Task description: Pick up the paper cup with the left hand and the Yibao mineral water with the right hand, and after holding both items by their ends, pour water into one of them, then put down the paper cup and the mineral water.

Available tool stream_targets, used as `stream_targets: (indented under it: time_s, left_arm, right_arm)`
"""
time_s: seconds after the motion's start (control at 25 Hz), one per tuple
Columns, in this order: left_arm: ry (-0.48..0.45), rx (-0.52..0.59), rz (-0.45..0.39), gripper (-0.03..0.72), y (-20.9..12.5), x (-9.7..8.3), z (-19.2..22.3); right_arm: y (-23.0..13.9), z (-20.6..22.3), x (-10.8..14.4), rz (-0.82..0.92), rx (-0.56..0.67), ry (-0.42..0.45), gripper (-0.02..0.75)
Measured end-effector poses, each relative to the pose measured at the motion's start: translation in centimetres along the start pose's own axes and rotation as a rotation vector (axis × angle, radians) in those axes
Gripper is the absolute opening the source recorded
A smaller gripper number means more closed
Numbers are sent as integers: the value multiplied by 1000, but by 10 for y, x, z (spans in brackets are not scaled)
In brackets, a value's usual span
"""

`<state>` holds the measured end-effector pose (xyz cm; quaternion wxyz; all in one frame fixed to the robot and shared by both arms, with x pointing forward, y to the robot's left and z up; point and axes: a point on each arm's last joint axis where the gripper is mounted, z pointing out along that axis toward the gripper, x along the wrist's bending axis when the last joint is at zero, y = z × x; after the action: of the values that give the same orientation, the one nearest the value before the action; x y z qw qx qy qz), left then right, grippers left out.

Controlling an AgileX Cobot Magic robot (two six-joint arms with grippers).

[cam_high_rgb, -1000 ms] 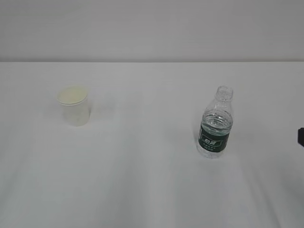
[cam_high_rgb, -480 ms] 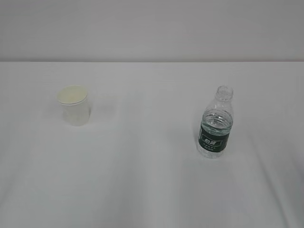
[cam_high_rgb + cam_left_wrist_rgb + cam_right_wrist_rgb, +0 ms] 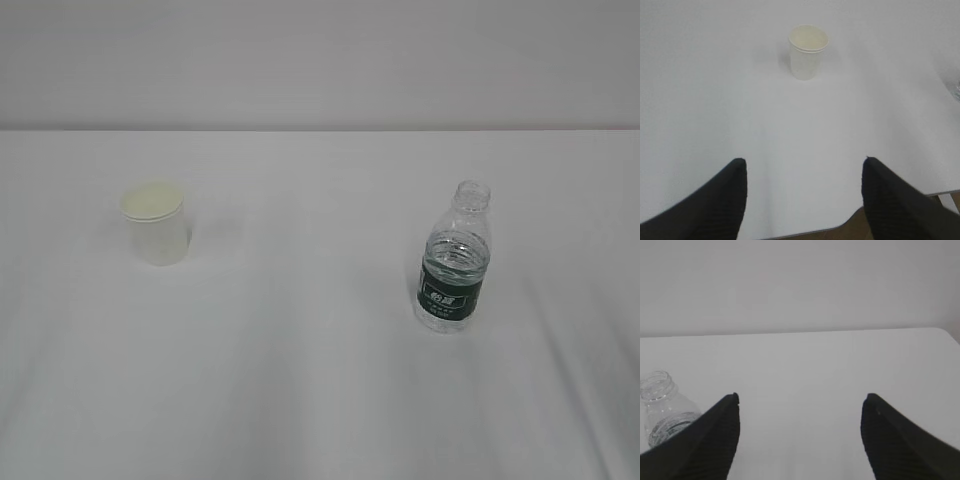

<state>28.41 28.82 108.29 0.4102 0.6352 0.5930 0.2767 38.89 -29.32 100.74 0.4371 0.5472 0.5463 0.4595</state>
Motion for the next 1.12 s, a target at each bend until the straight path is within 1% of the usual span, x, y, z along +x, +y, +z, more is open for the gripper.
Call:
stream_targets:
  time_s: [0.12, 0.2, 0.28, 0.48, 0.56, 0.76, 0.88, 1.12]
  left_arm:
    - [0, 0, 0, 505, 0, 0, 0]
    - [0, 0, 0, 498, 0, 0, 0]
    - [0, 0, 0, 493, 0, 0, 0]
    - [0, 0, 0, 489, 0, 0, 0]
    - [0, 0, 0, 489, 0, 0, 0]
    - [0, 0, 0, 482, 0, 0, 0]
    - [0, 0, 0, 482, 0, 0, 0]
    - [0, 0, 0, 482, 0, 0, 0]
  right_arm:
    - [-3, 5, 5, -27, -44, 58, 571]
    - [-11, 7, 10, -55, -71, 116, 571]
    - [-21, 9, 13, -55, -71, 153, 571]
    - [-41, 18, 16, -16, 2, 185, 571]
    - [-46, 21, 18, -5, 12, 205, 571]
    - [-53, 25, 27, -40, -8, 311, 570]
    - [-61, 28, 31, -58, 32, 355, 571]
    - [-74, 34, 31, -46, 111, 368, 570]
